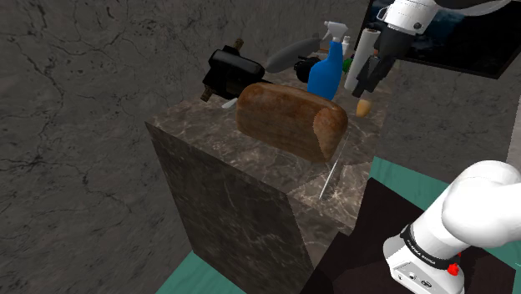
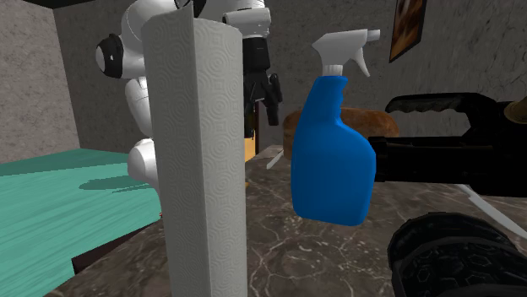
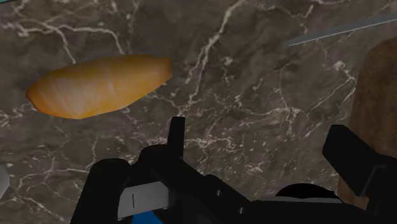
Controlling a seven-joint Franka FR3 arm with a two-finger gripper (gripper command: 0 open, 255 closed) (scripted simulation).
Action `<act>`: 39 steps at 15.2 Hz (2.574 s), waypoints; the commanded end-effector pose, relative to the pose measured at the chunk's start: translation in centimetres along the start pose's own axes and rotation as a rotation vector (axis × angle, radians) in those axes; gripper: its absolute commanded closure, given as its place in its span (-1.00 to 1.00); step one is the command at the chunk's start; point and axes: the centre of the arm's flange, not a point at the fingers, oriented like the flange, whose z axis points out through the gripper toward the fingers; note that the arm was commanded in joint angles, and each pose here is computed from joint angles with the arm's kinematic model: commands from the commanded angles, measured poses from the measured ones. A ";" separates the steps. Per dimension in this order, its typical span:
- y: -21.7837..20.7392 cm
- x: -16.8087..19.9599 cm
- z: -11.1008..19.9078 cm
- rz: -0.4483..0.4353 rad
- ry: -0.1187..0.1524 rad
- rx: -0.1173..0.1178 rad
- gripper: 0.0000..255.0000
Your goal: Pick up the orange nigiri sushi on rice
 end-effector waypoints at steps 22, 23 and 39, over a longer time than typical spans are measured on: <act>8.6 0.9 7.3 1.150 0.032 -0.182 1.00; 8.6 0.9 7.3 1.150 0.032 -0.182 1.00; 7.9 1.6 2.1 1.150 0.032 -0.182 1.00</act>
